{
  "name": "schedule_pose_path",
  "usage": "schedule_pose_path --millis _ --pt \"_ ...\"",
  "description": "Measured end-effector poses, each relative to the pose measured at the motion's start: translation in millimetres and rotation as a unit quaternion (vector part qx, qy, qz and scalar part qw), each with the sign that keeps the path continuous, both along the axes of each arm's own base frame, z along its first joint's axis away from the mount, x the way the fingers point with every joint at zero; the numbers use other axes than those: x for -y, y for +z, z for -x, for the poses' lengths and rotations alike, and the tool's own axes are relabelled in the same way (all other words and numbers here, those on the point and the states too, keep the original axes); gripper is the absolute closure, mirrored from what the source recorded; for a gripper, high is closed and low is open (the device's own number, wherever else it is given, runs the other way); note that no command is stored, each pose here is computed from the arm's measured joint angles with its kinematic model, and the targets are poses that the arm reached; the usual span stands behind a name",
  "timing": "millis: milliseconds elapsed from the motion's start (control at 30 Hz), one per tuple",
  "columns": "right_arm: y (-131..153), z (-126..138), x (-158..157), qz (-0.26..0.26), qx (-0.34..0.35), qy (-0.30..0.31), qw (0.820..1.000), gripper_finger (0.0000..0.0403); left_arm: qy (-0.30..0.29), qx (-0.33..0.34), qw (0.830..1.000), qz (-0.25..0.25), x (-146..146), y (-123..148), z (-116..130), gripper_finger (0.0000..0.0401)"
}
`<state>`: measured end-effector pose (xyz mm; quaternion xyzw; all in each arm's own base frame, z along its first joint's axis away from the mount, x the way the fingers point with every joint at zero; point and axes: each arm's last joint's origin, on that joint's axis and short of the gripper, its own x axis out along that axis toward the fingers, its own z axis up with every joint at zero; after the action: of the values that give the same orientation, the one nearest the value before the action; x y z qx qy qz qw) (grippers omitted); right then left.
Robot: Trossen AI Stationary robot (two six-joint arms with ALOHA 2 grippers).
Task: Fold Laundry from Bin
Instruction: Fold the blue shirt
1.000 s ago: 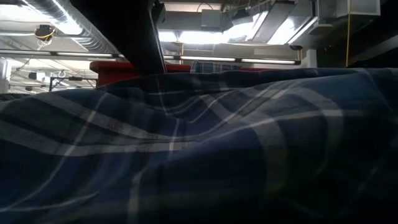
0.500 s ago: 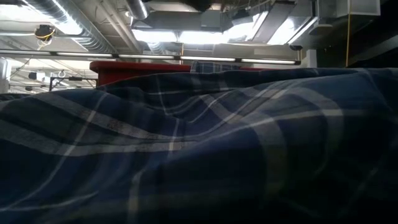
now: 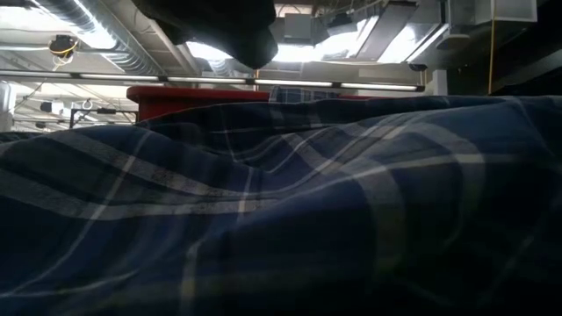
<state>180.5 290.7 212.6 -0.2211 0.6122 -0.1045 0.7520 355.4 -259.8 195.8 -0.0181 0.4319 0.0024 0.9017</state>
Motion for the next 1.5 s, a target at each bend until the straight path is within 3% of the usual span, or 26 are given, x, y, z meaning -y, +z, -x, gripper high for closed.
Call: schedule_pose_path --millis 167,533,733,1033,1267,1500 --pt "-1 -9 5 -0.020 -0.049 -0.004 0.999 0.0235 -0.002 -0.001 1.000 -0.001 2 -3 2 0.0309" --pt "-13 -5 6 -0.035 -0.073 -0.007 0.997 0.0253 -0.004 0.002 1.000 0.001 3 -2 3 0.0309" --pt "-30 -3 9 -0.037 -0.083 0.000 0.996 0.0295 -0.004 0.001 1.000 0.001 3 -2 3 0.0309" --pt "-27 -3 9 -0.034 -0.087 0.001 0.996 0.0394 -0.002 0.003 1.000 -0.001 2 -2 2 0.0309" --pt "0 -3 11 0.004 -0.103 0.005 0.995 0.0380 0.011 0.015 1.000 -0.017 1 -2 2 0.0309" --pt "2 -2 13 0.018 -0.105 0.005 0.994 0.0384 0.019 0.021 0.999 -0.027 0 -2 1 0.0309"
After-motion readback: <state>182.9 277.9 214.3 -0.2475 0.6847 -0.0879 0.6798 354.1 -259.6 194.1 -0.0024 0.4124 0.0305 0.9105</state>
